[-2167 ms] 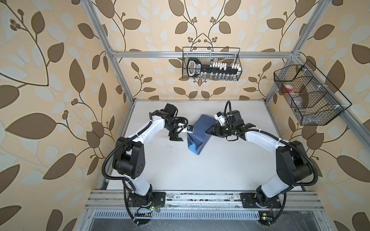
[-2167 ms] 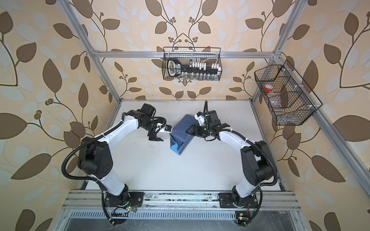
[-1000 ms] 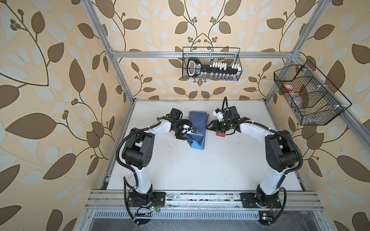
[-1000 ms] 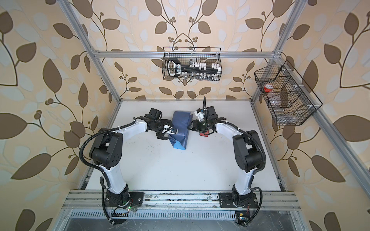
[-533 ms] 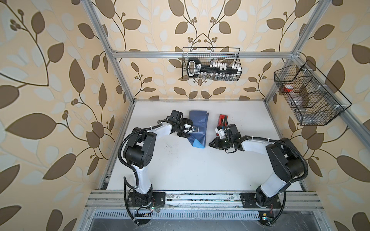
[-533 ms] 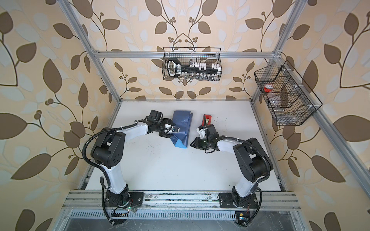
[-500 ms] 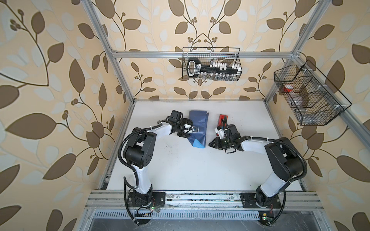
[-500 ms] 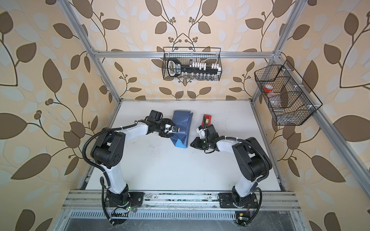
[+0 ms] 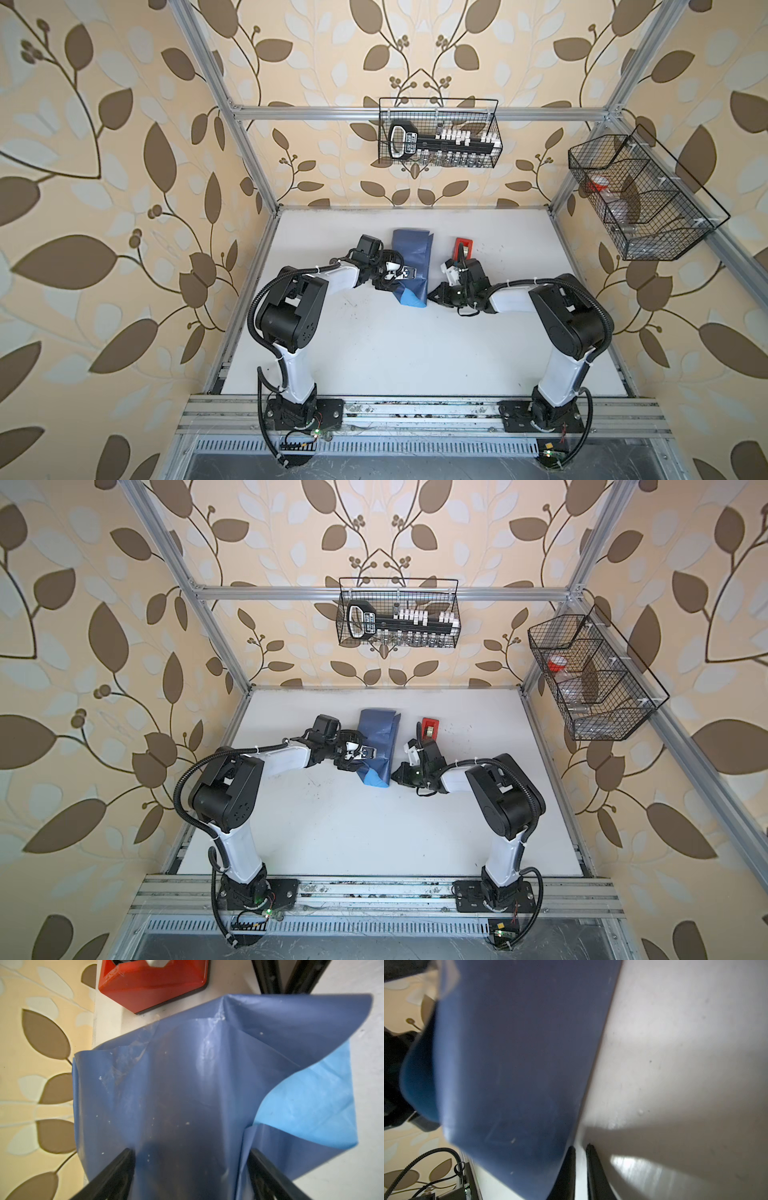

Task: Wrap a gift box in wrapping paper
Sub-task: Fold the wrapping paper for the gift box.

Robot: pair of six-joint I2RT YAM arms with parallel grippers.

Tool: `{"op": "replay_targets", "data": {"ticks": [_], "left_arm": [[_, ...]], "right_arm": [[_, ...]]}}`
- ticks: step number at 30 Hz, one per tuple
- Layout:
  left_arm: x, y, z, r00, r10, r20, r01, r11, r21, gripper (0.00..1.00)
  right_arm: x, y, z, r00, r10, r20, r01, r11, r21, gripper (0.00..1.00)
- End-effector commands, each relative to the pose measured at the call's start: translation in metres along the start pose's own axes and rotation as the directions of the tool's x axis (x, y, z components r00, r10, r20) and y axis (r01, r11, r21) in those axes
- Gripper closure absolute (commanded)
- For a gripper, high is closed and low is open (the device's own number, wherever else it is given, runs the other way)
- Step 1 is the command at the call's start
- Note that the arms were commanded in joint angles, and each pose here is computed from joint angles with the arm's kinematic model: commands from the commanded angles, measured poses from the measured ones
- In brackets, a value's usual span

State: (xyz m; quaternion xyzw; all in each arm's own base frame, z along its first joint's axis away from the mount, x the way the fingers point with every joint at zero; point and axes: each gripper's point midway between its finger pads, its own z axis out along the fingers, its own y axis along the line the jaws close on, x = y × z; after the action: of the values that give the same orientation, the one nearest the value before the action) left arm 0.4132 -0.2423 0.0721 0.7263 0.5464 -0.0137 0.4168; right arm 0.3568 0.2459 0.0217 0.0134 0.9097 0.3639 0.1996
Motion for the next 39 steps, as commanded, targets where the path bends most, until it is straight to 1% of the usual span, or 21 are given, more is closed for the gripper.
{"op": "replay_targets", "data": {"ticks": [1, 3, 6, 8, 10, 14, 18, 20, 28, 31, 33, 36, 39], "left_arm": [[0.016, -0.039, 0.008, 0.993, -0.092, -0.076, 0.099, 0.990, 0.100, 0.15], [0.017, -0.043, 0.010, 0.993, -0.093, -0.079, 0.101, 0.989, 0.109, 0.17], [0.016, -0.045, 0.011, 0.993, -0.081, -0.086, 0.090, 0.991, 0.101, 0.18], [0.017, -0.043, 0.012, 0.992, -0.093, -0.088, 0.101, 0.991, 0.086, 0.17], [0.018, -0.048, 0.014, 0.992, -0.090, -0.087, 0.098, 0.991, 0.090, 0.15], [0.016, -0.049, 0.012, 0.992, -0.097, -0.086, 0.104, 0.991, 0.088, 0.15], [0.018, -0.053, 0.012, 0.992, -0.092, -0.089, 0.101, 0.990, 0.094, 0.14], [0.017, -0.050, 0.010, 0.991, -0.101, -0.089, 0.109, 0.990, 0.085, 0.15], [0.012, -0.049, 0.008, 0.991, -0.113, -0.075, 0.120, 0.988, 0.095, 0.15], [0.009, -0.049, 0.009, 0.991, -0.114, -0.067, 0.121, 0.987, 0.106, 0.15], [0.007, -0.049, 0.007, 0.991, -0.115, -0.065, 0.121, 0.986, 0.113, 0.15], [0.004, -0.040, 0.006, 0.986, -0.155, -0.063, 0.161, 0.982, 0.098, 0.15], [0.002, -0.040, 0.005, 0.986, -0.155, -0.058, 0.161, 0.982, 0.103, 0.15]], "right_arm": [[-0.010, 0.011, 0.007, 1.000, -0.010, 0.025, 0.011, 0.999, -0.030, 0.87], [-0.011, 0.017, 0.010, 0.999, -0.026, 0.021, 0.027, 0.999, -0.043, 0.88], [-0.015, 0.031, 0.013, 0.999, -0.025, 0.020, 0.027, 0.996, -0.080, 0.88], [-0.020, 0.041, 0.014, 0.999, -0.038, 0.030, 0.041, 0.994, -0.102, 0.89], [-0.024, 0.046, 0.016, 0.998, -0.054, 0.037, 0.058, 0.993, -0.102, 0.89], [-0.028, 0.047, 0.021, 0.998, -0.039, 0.045, 0.043, 0.993, -0.109, 0.90], [-0.026, 0.039, 0.028, 0.997, -0.035, 0.063, 0.041, 0.995, -0.092, 0.90], [-0.027, 0.036, 0.028, 0.996, -0.023, 0.089, 0.031, 0.995, -0.092, 0.90], [-0.036, 0.036, 0.025, 0.985, -0.028, 0.170, 0.044, 0.995, -0.094, 0.90], [-0.030, 0.028, 0.028, 0.982, -0.030, 0.185, 0.044, 0.997, -0.070, 0.90], [-0.023, 0.019, 0.033, 0.984, -0.004, 0.177, 0.015, 0.998, -0.062, 0.90], [-0.014, 0.007, 0.042, 0.988, 0.020, 0.155, -0.013, 0.999, -0.045, 0.90], [-0.004, -0.002, 0.049, 0.991, 0.037, 0.129, -0.032, 0.999, -0.037, 0.90]]}}
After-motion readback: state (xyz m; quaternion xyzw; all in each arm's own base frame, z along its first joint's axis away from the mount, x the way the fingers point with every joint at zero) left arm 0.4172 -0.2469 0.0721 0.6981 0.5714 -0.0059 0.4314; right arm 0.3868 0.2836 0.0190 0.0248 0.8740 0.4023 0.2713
